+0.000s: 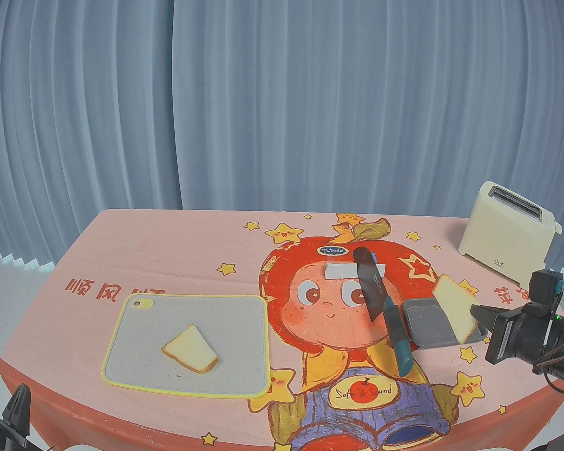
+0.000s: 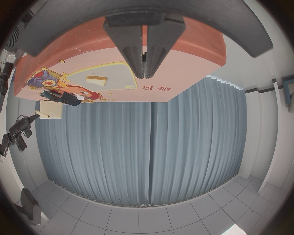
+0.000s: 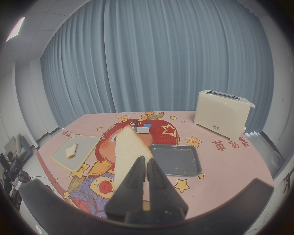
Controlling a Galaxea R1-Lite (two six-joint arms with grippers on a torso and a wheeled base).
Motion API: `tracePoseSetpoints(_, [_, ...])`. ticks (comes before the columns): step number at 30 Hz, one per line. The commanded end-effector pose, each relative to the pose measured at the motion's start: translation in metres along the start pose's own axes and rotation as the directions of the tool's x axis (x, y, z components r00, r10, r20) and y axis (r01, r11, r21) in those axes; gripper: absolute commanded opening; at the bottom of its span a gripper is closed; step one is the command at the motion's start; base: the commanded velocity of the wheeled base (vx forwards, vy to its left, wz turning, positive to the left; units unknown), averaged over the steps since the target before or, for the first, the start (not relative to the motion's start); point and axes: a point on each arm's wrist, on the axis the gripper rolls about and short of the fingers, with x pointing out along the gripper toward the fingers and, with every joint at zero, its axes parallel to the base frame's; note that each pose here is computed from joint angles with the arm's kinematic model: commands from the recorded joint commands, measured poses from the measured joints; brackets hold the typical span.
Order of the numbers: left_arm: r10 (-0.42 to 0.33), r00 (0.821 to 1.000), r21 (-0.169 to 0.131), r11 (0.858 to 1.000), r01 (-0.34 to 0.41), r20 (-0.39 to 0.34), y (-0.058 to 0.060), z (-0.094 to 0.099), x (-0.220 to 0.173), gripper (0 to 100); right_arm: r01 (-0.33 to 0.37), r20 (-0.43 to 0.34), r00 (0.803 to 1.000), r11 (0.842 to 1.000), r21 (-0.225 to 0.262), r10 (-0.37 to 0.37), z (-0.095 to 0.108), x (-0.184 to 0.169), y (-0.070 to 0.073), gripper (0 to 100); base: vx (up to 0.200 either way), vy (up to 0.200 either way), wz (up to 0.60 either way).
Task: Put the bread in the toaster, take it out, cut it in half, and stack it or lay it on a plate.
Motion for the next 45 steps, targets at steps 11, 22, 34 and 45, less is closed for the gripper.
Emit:
tracePoseSetpoints(11, [0.002, 1.0, 0.0, 1.0, -0.002, -0.001, 0.0, -0.005, 0.0, 0, 0.086, -0.052, 0.995, 0.996, 0.021, -0.085, -0.008, 0.011, -0.016, 0, 0.0, 0.0, 0.0])
tracePoseSetpoints(22, [0.002, 1.0, 0.0, 1.0, -0.002, -0.001, 0.0, -0.005, 0.0, 0, 0.169, -0.153, 0.974, 0.986, 0.014, -0.165, -0.023, 0.033, -0.024, 0, 0.0, 0.0, 0.0])
tracePoseSetpoints(34, [0.002, 1.0, 0.0, 1.0, -0.002, -0.001, 0.0, -0.005, 0.0, 0, 0.207, -0.195, 0.962, 0.977, 0.048, -0.194, -0.017, 0.051, -0.033, 0, 0.0, 0.0, 0.0])
tracePoseSetpoints(45, [0.002, 1.0, 0.0, 1.0, -0.002, -0.001, 0.0, -0.005, 0.0, 0, 0.242, -0.257, 0.941, 0.968, 0.064, -0.219, -0.021, 0.074, -0.032, 0, 0.0, 0.0, 0.0])
